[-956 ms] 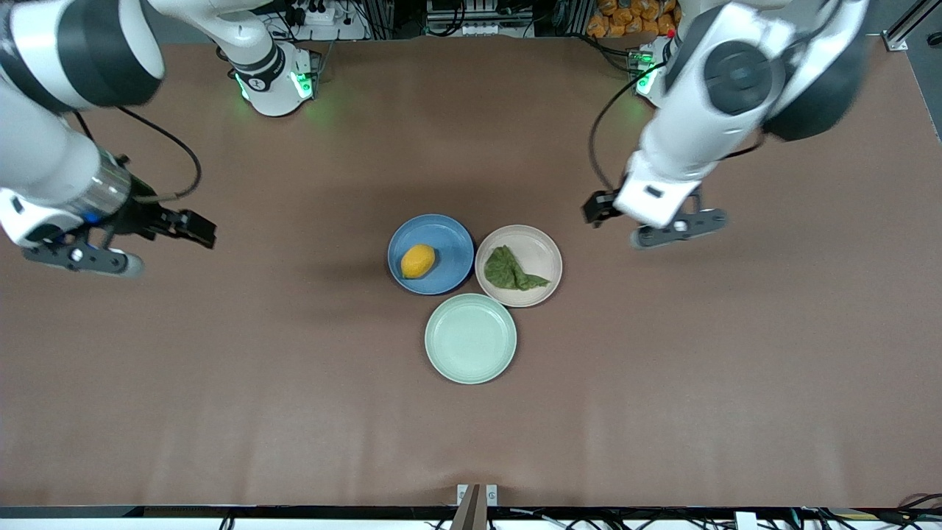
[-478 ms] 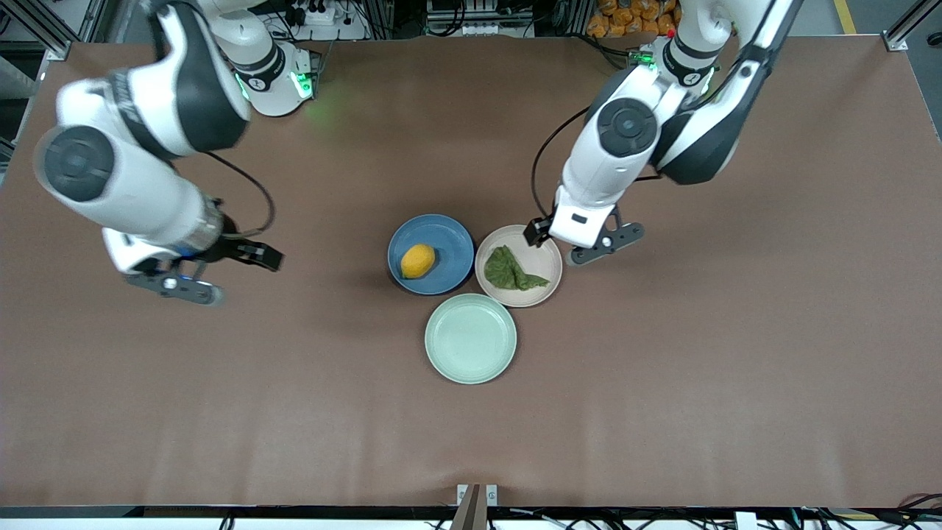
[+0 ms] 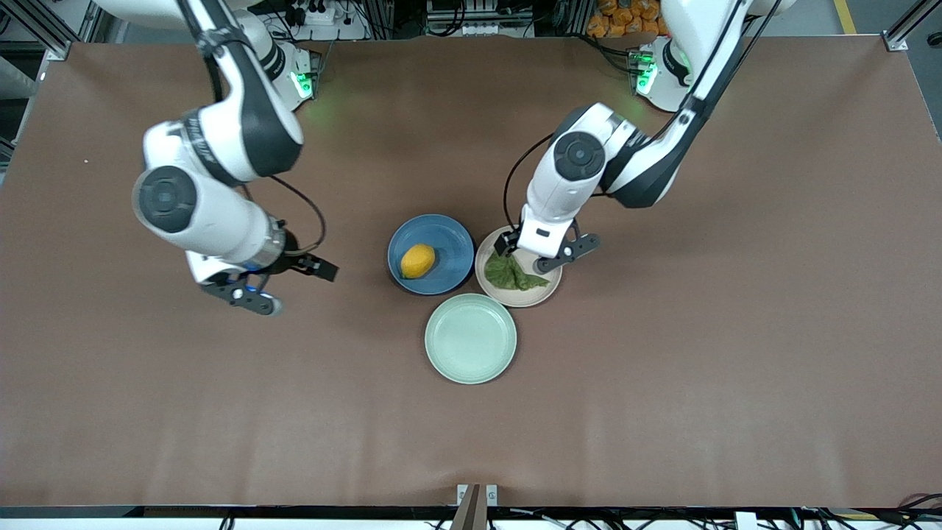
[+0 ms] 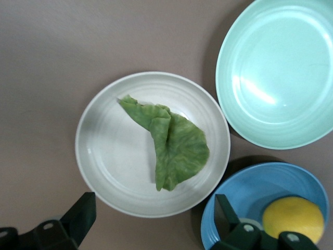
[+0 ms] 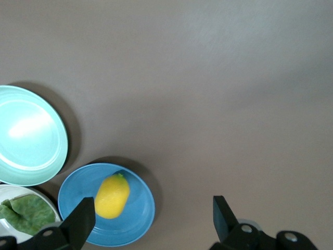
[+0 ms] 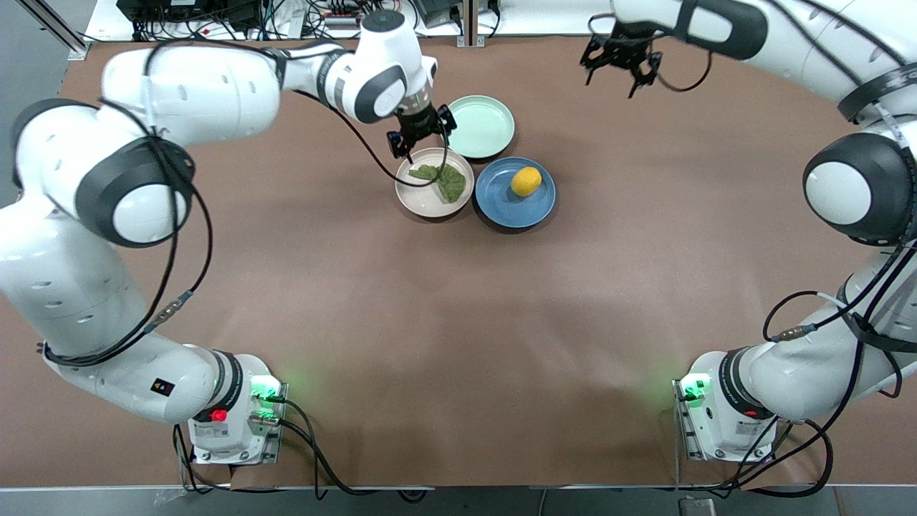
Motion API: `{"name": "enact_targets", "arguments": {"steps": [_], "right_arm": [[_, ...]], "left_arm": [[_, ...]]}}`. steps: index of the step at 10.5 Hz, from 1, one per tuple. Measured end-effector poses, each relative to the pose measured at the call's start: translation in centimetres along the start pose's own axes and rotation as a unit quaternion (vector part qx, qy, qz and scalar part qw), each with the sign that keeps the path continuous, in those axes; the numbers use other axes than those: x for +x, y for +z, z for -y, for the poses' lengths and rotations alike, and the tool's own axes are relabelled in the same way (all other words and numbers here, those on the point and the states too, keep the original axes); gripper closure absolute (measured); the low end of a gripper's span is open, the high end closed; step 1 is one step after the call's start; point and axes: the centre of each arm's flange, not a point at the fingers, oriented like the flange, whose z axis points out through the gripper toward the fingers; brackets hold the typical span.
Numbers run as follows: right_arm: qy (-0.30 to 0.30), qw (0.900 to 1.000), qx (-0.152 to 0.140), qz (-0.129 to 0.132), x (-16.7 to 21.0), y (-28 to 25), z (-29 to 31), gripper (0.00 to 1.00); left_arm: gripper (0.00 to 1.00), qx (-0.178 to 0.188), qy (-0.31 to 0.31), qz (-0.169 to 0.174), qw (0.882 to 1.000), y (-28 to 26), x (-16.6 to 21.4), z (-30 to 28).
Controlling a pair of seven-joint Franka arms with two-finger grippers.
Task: Pick lemon and lettuce from blue and beige plates
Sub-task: 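Lower the left gripper onto the lettuce while the right gripper descends on the lemon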
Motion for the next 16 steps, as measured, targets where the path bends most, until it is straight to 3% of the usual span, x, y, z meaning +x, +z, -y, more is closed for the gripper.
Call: {"name": "enact_targets", "arguments": {"steps": [2, 8, 10, 13, 16], "right_arm": [[0.016, 1.000, -0.004, -0.002, -2.2, 3.2, 2.7, 0.00], [0.017, 1.000, -0.005, -0.011, -3.8, 12.1, 6.9, 0.00], [0.020, 1.000, -0.002, -0.005, -4.0, 14.1, 7.4, 0.00], [0.057, 0.998, 0.016, 0.023, -4.5, 15.8, 7.9, 0.00], [0.091, 0.995, 0.016, 0.024, -5.8, 18.0, 9.2, 0.00]], "left_arm": [[0.00, 0.000, 0.003, 0.000, 1.000, 2.9, 0.0, -0.1], [0.02, 0.001, 0.020, -0.003, 1.000, 7.6, -0.3, -0.2], [0.09, 0.007, 0.029, -0.007, 1.000, 8.2, -0.5, -0.1], [0.22, 0.013, 0.038, -0.003, 0.999, 9.4, -1.4, -0.3], [0.36, 0.019, 0.046, -0.006, 0.999, 10.5, -1.3, -0.4]]}}
